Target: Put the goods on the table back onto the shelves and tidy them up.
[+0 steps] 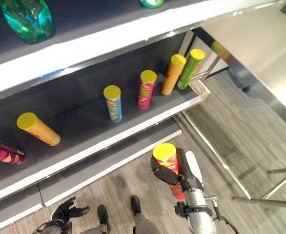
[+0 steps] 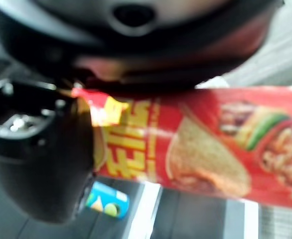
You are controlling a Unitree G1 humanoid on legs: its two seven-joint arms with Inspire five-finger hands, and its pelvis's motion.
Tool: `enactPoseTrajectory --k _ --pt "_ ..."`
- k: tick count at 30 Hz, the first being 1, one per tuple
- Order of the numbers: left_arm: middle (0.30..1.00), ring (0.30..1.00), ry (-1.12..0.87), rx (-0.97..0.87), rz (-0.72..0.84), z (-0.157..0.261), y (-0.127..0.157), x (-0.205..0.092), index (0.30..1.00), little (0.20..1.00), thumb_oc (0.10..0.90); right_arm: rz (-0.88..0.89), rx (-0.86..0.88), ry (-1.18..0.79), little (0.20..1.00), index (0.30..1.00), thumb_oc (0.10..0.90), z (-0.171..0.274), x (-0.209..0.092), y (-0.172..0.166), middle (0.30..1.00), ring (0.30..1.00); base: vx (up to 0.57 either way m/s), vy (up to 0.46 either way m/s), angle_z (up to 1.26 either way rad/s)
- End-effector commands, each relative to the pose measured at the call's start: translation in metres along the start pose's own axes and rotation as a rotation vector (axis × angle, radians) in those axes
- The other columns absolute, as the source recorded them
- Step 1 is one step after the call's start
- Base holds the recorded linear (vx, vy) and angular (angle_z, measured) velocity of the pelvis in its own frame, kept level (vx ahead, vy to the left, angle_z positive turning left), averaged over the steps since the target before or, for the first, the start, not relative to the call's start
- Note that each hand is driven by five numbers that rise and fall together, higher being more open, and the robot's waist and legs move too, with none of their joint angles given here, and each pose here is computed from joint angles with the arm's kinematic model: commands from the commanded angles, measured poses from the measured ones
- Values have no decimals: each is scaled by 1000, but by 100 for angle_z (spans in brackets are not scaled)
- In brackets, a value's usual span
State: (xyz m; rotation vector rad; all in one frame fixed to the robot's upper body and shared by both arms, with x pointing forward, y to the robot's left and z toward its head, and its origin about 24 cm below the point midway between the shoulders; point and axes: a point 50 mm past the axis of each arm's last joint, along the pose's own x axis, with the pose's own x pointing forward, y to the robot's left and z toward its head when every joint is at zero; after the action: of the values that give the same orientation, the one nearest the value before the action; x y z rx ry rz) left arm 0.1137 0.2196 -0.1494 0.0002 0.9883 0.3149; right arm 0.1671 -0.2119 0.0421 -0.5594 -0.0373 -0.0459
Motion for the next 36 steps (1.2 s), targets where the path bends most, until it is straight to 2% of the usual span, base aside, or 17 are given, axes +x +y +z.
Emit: enactPoseTrajectory --k 1,13,17,20,25,30,36 --pt "900 900 -24 62 49 7 20 2 900 900 800 -107 43 -228 300 300 400 40 7 -20 300 300 -30 -75 4" --pt "900 900 11 -64 59 -4 11 0 900 900 800 6 119 -302 300 300 400 51 20 2 300 300 -51 -43 21" --pt "900 900 38 -139 59 -9 3 -1 900 900 800 8 87 -361 300 300 400 61 32 3 300 300 -82 143 60" --pt "900 900 96 -63 70 -22 2 -2 900 900 800 11 80 -388 300 300 400 66 33 6 300 300 109 233 49" --pt "900 900 58 94 37 -14 2 0 900 900 800 -2 58 -366 300 300 400 61 29 7 300 300 68 224 21" --pt "900 900 51 116 70 -12 15 0 900 900 800 -52 79 -342 300 300 400 58 26 8 300 300 -46 85 -23" --pt "900 900 43 97 73 -14 16 -2 900 900 800 -77 123 -259 300 300 400 45 22 15 300 300 -39 31 -22"
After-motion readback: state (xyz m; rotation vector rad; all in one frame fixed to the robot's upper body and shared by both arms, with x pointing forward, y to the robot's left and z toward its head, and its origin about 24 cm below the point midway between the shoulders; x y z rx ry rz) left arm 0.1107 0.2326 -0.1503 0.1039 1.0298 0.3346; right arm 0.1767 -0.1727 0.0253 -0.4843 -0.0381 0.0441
